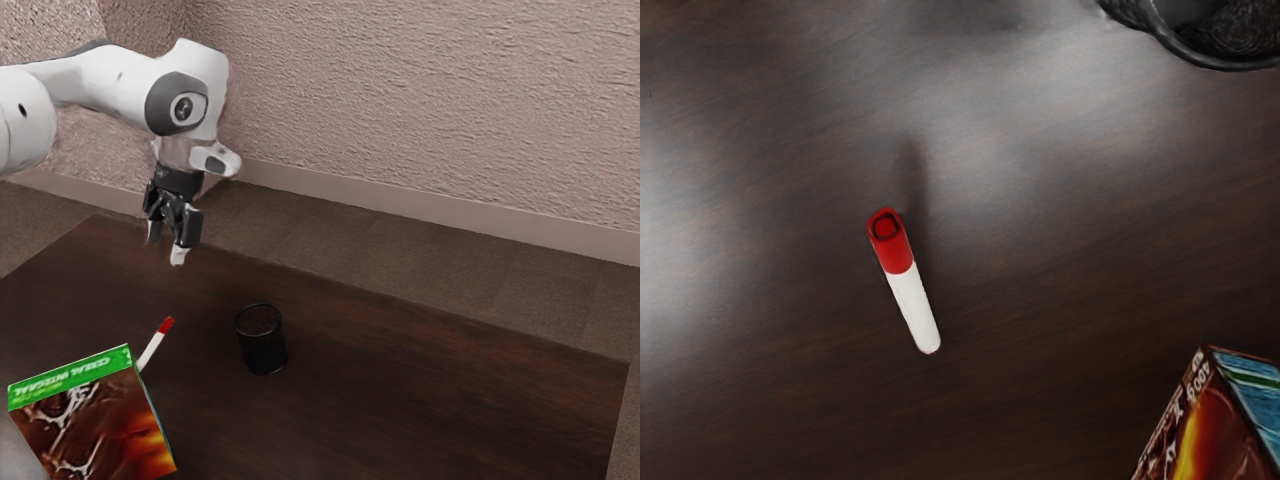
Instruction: Take the marker out of the pen holder and place it to the left of the pen holder.
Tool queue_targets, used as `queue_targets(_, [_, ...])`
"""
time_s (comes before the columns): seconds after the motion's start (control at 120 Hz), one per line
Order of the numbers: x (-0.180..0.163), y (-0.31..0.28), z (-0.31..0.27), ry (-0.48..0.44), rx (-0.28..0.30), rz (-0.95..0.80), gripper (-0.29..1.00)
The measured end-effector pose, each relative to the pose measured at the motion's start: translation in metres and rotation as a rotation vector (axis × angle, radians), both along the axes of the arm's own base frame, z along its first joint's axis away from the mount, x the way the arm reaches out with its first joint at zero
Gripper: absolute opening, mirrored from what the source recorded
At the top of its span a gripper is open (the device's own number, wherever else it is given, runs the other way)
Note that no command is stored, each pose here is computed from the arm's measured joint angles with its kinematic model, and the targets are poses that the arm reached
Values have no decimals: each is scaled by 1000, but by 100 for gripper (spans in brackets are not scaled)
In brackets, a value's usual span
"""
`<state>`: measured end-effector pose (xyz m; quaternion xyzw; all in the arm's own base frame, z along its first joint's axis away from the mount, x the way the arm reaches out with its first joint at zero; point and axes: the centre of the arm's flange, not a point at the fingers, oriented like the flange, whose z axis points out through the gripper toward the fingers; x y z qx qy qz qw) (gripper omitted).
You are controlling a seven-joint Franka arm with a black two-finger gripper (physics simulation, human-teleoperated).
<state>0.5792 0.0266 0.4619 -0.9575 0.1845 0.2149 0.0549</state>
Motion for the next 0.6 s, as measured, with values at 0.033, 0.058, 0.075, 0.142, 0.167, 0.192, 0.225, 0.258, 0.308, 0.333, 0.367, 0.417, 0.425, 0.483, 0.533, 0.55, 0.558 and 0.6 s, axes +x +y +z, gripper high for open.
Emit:
queue_targets(0.033, [-1, -5, 17, -76, -33, -6, 64])
queue_targets(0.058, [-1, -7, 28, -126, -54, -7, 64])
queue_targets(0.075, [0, -8, 35, -157, -66, -7, 65])
queue_targets(0.142, [4, -12, 53, -250, -99, -5, 66])
queue_targets(0.167, [6, -14, 57, -275, -107, -5, 67])
queue_targets(0.192, [8, -15, 61, -296, -113, -5, 67])
queue_targets(0.225, [10, -17, 64, -320, -120, -5, 68])
queue_targets(0.258, [11, -19, 66, -339, -125, -5, 68])
queue_targets(0.308, [13, -21, 72, -366, -131, -5, 69])
queue_targets(0.333, [13, -21, 74, -377, -133, -4, 69])
queue_targets(0.367, [13, -22, 79, -392, -135, -2, 69])
queue_targets(0.417, [14, -23, 83, -406, -137, 1, 69])
queue_targets(0.425, [14, -23, 84, -408, -138, 1, 69])
queue_targets(0.483, [16, -24, 87, -419, -138, 4, 70])
queue_targets(0.533, [16, -25, 89, -423, -137, 10, 70])
queue_targets(0.55, [16, -25, 89, -424, -137, 12, 70])
queue_targets(0.558, [16, -25, 90, -424, -137, 13, 70])
queue_targets(0.6, [16, -24, 90, -424, -136, 19, 70])
